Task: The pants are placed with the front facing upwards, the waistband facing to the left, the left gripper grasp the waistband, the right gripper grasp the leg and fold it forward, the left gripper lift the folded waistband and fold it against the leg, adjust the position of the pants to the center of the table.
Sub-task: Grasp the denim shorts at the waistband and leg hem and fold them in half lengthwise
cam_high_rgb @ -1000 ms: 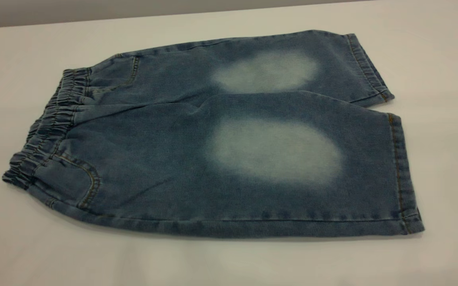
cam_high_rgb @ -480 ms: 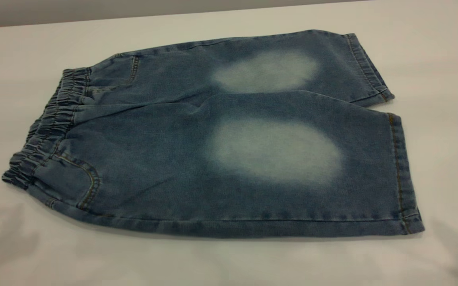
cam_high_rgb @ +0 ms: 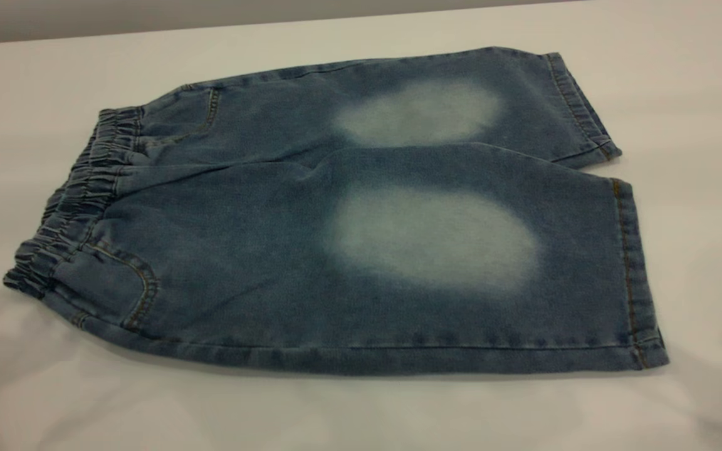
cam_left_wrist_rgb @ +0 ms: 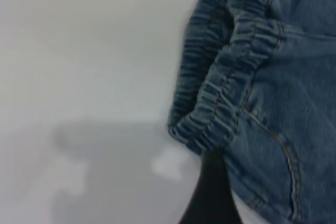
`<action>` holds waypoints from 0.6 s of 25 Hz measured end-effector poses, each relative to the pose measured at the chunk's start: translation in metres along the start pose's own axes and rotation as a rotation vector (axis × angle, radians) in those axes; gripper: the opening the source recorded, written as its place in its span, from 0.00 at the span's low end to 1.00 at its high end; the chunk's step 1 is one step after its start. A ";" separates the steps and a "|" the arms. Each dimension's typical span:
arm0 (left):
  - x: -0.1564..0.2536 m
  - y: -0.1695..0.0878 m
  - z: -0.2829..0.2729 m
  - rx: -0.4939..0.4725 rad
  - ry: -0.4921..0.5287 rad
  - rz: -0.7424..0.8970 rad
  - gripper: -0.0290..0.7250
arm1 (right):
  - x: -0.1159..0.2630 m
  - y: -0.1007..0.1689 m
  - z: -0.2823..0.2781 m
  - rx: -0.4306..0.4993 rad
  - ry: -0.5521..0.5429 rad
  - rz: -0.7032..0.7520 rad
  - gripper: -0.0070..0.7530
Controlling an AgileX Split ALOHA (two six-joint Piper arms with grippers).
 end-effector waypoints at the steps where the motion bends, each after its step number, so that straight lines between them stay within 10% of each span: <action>1: -0.001 0.000 0.004 -0.001 -0.002 0.001 0.71 | 0.001 -0.001 0.002 0.000 0.008 0.003 0.69; 15: 0.024 0.016 0.089 -0.083 0.141 0.049 0.71 | 0.010 -0.022 0.041 0.022 0.154 0.088 0.69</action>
Point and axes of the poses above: a point on each arm's last joint axis where the gripper is mounted, z pointing out along that axis toward the gripper, y along the wrist's bending axis when the last joint is at zero, x = y × z, the point moved 7 cm from there along z, pointing out along that axis toward the gripper, and after that the axes turned 10 degrees about -z, right-handed, at the moved point
